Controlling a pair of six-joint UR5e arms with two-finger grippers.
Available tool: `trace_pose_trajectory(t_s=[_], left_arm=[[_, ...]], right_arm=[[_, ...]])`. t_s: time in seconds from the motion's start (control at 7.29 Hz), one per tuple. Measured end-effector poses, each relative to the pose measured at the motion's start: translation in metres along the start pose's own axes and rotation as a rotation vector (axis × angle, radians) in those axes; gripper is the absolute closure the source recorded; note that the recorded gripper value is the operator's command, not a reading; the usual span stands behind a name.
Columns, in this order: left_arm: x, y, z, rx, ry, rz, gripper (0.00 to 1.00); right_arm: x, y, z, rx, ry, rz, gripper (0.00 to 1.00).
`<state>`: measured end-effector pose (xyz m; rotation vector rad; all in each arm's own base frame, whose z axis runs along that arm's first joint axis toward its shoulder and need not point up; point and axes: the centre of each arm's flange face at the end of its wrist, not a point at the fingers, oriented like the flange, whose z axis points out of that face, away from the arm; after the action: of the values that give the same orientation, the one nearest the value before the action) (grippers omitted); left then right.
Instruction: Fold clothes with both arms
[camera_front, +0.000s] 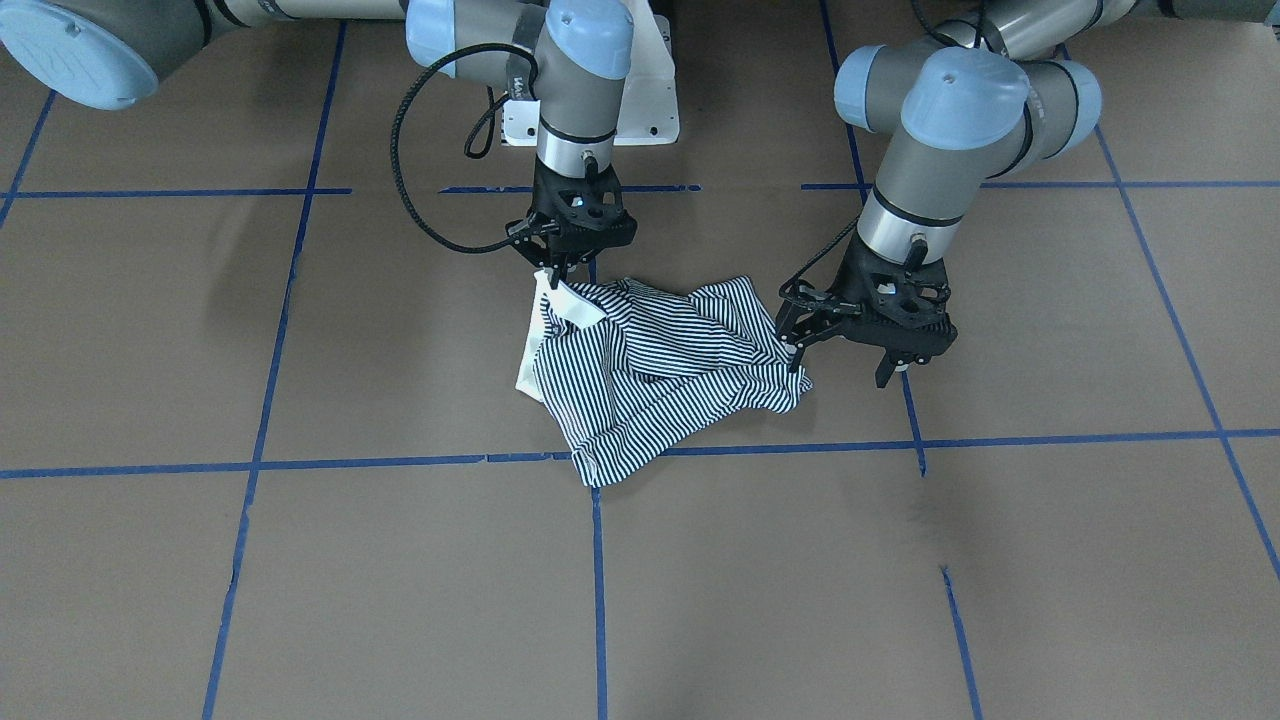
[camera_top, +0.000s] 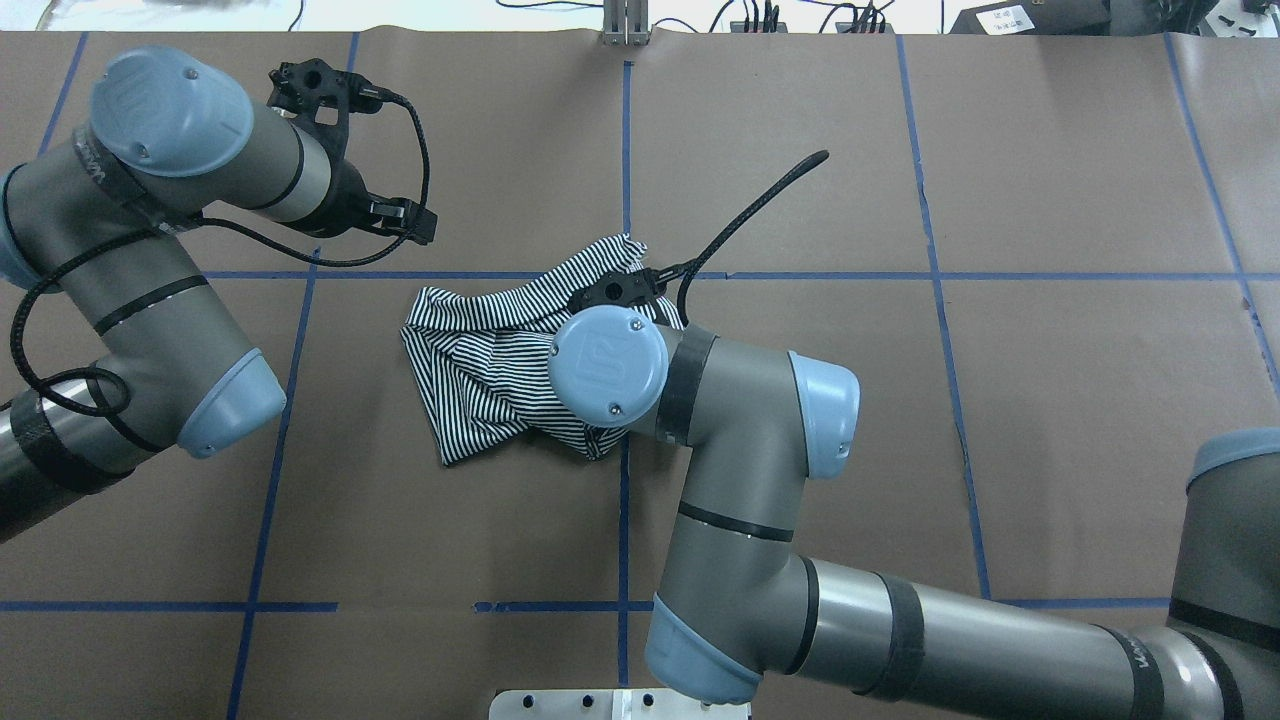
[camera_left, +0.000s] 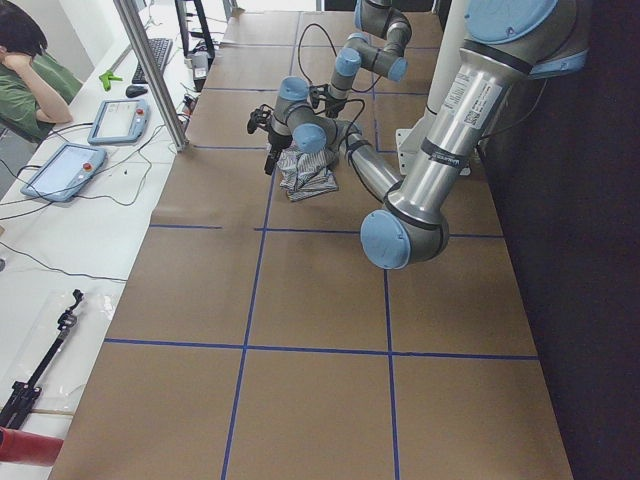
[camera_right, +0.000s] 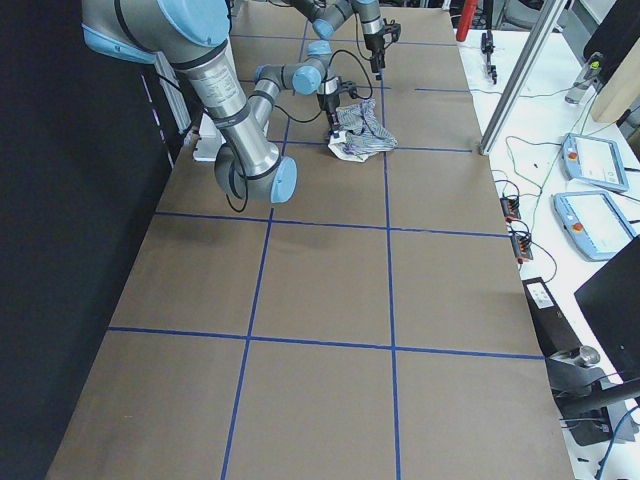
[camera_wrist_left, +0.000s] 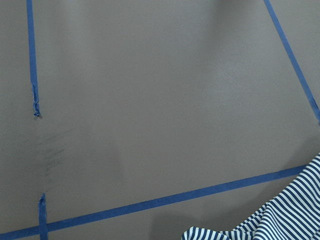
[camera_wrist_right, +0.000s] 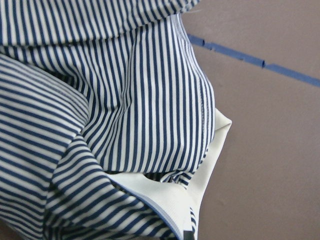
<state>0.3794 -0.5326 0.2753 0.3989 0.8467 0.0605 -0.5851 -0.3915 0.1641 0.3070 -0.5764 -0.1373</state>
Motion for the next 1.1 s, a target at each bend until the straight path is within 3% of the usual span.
trace_pose_trajectory(t_s=[0.41, 0.55, 0.96, 1.1], left_arm=[[0.000, 0.001, 0.000, -0.001, 0.000, -0.012, 0.00], [0.000, 0.001, 0.000, -0.001, 0.000, -0.022, 0.00], [-0.001, 0.002, 0.000, -0.001, 0.000, -0.065, 0.00], [-0.002, 0.004, -0.001, -0.002, 0.001, -0.081, 0.00]], right_arm=[[0.012, -0.053, -0.035, 0.080, -0.013, 0.044, 1.00], [0.004, -0.071, -0.033, 0.120, 0.015, 0.054, 1.00], [-0.023, -0.125, 0.014, 0.307, 0.131, 0.070, 0.99], [-0.029, -0.136, 0.020, 0.365, 0.144, 0.078, 0.63]])
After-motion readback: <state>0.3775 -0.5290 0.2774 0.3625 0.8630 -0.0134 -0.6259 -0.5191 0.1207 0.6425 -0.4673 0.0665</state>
